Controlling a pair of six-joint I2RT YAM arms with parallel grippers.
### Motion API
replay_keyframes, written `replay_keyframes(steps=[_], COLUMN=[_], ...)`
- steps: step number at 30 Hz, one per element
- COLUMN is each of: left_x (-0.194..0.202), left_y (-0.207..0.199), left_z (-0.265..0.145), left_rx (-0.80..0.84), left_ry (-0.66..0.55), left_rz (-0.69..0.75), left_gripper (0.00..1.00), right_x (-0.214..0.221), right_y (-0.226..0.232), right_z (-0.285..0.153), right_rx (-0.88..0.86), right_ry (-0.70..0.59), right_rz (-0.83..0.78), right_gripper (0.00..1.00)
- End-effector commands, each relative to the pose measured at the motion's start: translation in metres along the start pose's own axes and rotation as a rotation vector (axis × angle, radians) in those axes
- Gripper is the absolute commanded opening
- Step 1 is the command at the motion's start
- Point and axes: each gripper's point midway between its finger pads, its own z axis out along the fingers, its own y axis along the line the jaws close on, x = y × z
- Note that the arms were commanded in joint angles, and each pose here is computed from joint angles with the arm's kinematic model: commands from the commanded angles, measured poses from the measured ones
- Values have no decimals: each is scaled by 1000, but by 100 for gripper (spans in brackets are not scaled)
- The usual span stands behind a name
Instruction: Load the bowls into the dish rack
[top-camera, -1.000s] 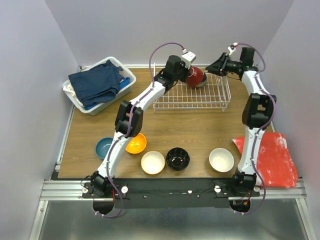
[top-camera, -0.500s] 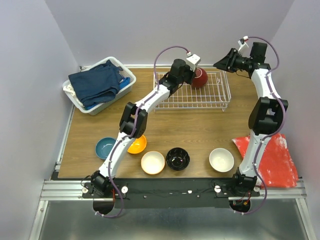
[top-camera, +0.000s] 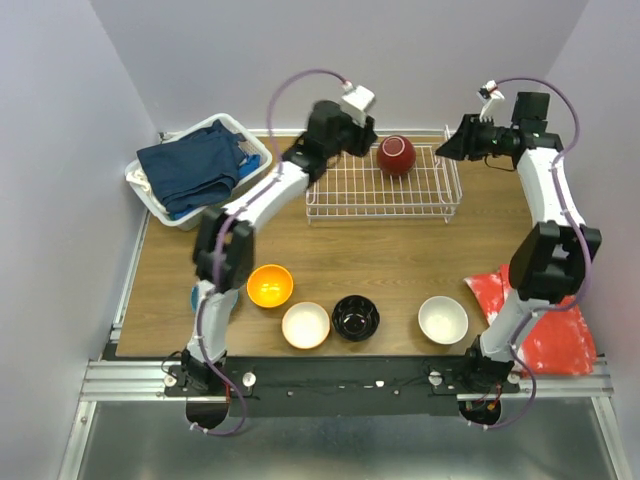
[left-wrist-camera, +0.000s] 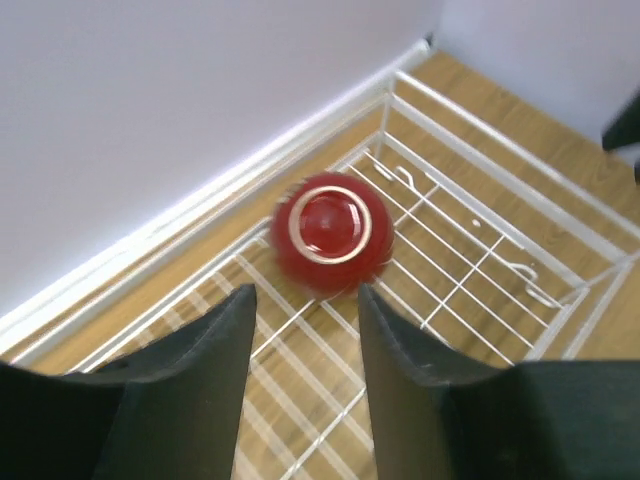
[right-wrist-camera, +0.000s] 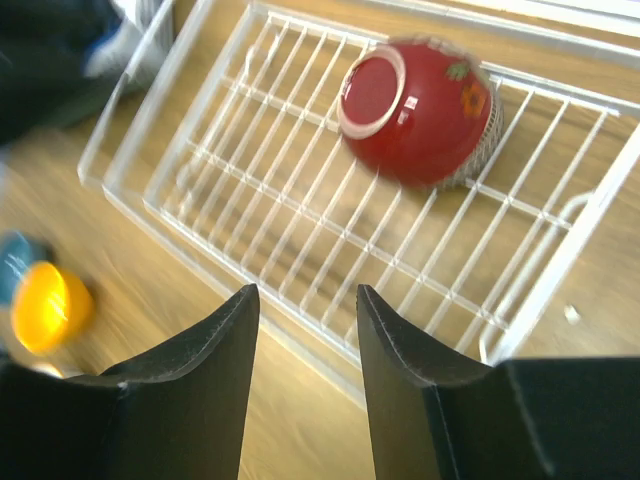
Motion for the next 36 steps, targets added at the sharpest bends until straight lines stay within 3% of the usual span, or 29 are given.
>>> replay_keyframes(steps=[1, 2, 3, 5, 6, 7, 9, 10, 15, 20, 26, 30, 36], left_x=[-85, -82, -74, -60, -58, -35, -21, 7, 53, 59, 50, 49, 42], left_y=[19, 23, 26, 25, 22, 28, 31, 36, 61, 85, 109, 149, 167], left_z=[-114, -127, -140, -172, -192, -203, -230, -240, -285, -310, -346, -378, -402], left_rx=[-64, -85, -124, -161, -179, -221, -274, -309, -455, -568, -670, -799, -875], left_ry=[-141, -132, -97, -44, -14, 49, 96, 155, 257, 333, 309, 324, 309], left_rz=[82, 109, 121, 145, 140, 127, 96, 79, 5, -80, -99, -210, -258], left_gripper=[60, 66, 69, 74, 75, 76, 81, 82, 91, 93, 96, 96, 96], right_x=[50, 60, 92, 106, 137, 148, 165, 182, 206, 210, 253, 281, 307], right_y=[35, 38, 41, 56, 69, 75, 110, 116, 169, 208, 275, 306, 348], right_z=[-49, -54, -54, -72, -71, -74, -77, -76, -57, -21, 17, 24, 31], right_rx=[46, 45, 28, 45, 1, 9, -62, -82, -231, -357, -517, -629, -789], right_ry=[150, 178, 252, 292, 367, 408, 428, 463, 502, 535, 545, 573, 571], right_rz=[-342, -434, -430, -586, -613, -671, -848, -881, -1055, -1047, -1241, -1316, -1396], right_gripper=[52, 52, 52, 52, 52, 52, 52, 52, 52, 51, 52, 52, 52])
